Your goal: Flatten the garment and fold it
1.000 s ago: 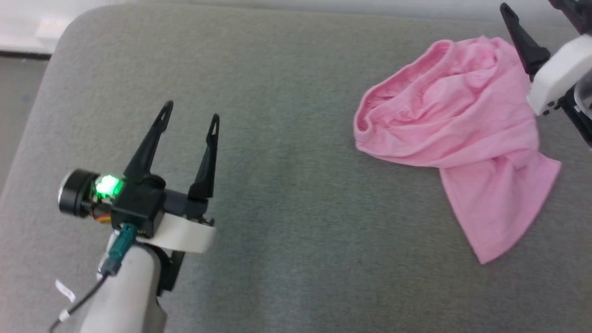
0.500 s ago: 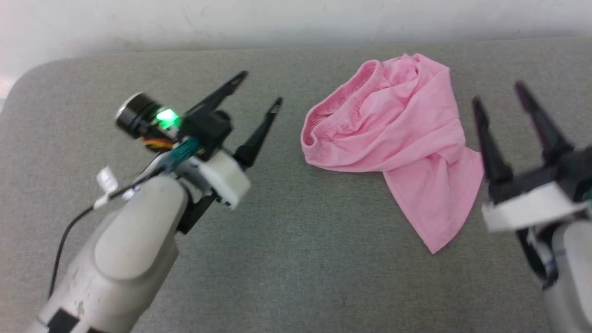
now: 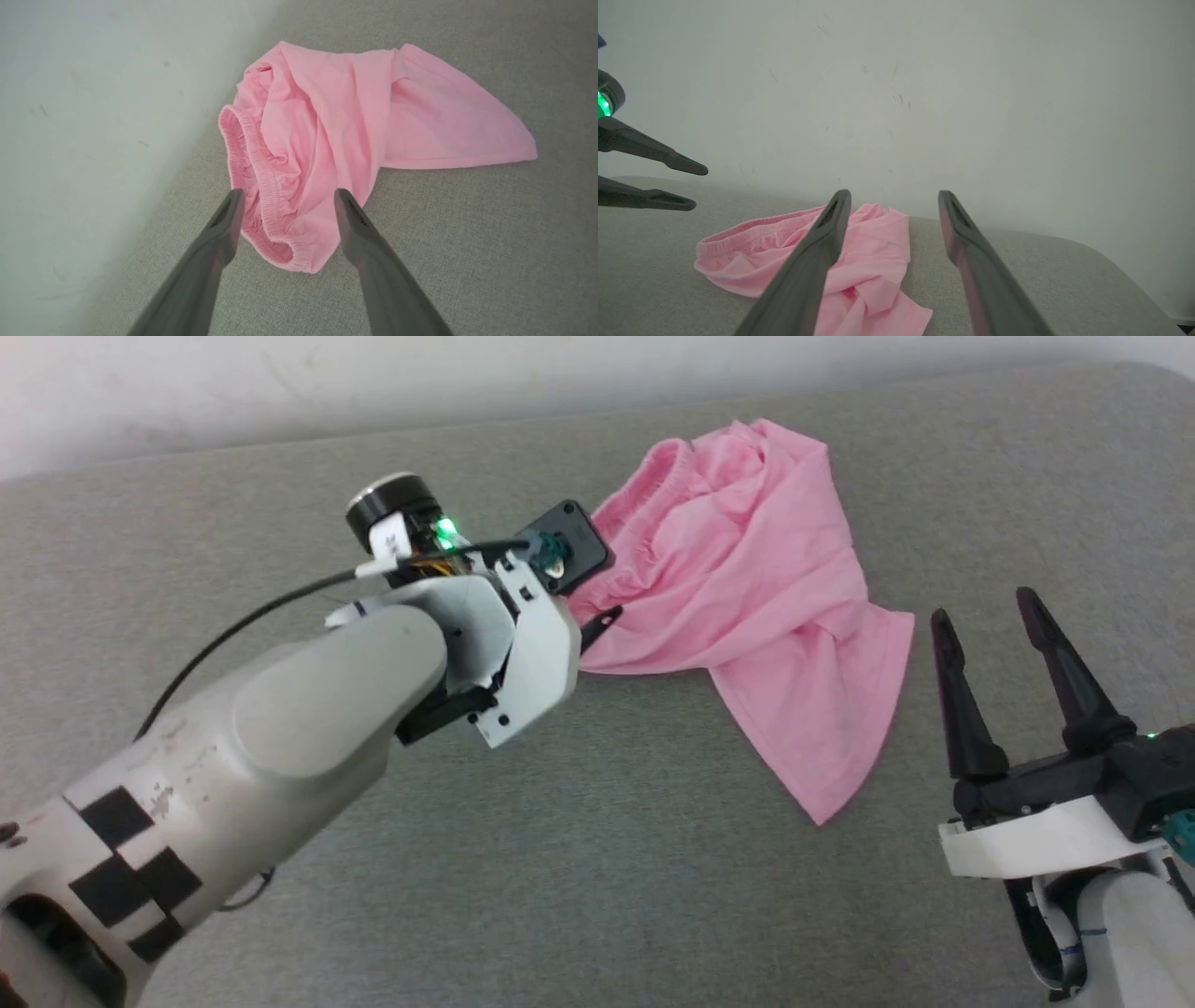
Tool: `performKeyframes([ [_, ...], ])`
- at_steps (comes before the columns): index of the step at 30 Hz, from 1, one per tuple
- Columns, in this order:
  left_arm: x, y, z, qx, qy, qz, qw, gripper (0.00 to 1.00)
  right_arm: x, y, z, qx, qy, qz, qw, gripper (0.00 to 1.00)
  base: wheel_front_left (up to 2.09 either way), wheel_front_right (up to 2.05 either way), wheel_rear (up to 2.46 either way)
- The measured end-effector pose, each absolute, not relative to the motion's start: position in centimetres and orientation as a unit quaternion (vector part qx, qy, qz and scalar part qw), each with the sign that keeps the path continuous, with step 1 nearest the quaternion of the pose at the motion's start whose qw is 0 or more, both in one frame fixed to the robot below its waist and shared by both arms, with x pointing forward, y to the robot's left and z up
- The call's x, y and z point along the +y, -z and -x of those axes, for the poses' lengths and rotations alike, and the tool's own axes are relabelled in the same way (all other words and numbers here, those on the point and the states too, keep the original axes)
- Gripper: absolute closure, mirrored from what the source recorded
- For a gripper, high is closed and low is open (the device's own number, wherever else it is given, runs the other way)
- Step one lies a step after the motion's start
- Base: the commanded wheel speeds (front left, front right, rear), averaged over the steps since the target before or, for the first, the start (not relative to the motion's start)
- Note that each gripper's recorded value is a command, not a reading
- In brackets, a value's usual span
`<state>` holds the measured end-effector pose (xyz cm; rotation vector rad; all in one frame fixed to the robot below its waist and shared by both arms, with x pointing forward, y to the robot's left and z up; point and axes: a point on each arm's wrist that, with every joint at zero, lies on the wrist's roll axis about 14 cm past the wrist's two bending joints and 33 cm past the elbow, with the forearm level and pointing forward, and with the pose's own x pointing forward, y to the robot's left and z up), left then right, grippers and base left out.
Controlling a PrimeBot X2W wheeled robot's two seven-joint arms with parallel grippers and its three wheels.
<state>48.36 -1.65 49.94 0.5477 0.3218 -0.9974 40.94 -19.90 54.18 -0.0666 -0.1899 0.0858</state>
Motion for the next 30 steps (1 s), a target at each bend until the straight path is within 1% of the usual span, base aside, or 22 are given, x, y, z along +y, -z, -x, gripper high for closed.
performKeyframes([
  [4,-1.6,-47.5,-49.4,0.207,0.463,-0.275,0.817,0.0,-20.6,-53.5,-40.6,-0.084,-0.027,0.032,0.996,0.0,0.0,0.0,0.0],
  [9,-0.5,-42.4,-48.9,0.291,0.457,-0.315,0.779,0.0,-21.8,-52.6,-40.6,-0.07,-0.005,0.034,0.997,0.0,0.0,0.0,0.0],
  [10,-0.5,-42.4,-48.9,0.291,0.457,-0.315,0.779,0.0,-21.8,-52.6,-40.6,-0.07,-0.005,0.034,0.997,0.0,0.0,0.0,0.0],
  [11,0.1,-40.6,-48.6,0.312,0.457,-0.327,0.766,0.0,-22.2,-52.2,-40.5,-0.063,0.002,0.035,0.997,0.0,0.0,0.0,0.0],
  [18,0.2,-38.4,-48.8,0.338,0.464,-0.321,0.754,0.0,-22.8,-51.1,-40.9,-0.047,0.012,0.041,0.998,0.0,0.0,0.0,0.0],
  [19,0.2,-38.4,-48.8,0.339,0.465,-0.316,0.754,1.0,-22.8,-51.1,-41.0,-0.047,0.011,0.041,0.998,0.0,0.0,0.0,0.0],
  [23,-0.7,-39.3,-47.3,0.324,0.49,-0.312,0.747,1.0,-22.2,-50.6,-41.3,-0.042,0.002,0.039,0.998,0.0,0.0,0.0,0.0],
  [30,-1.2,-45.1,-44.9,0.249,0.536,-0.227,0.774,1.0,-21.7,-50.8,-40.9,-0.043,-0.008,0.039,0.998,0.0,0.0,0.0,0.0],
])
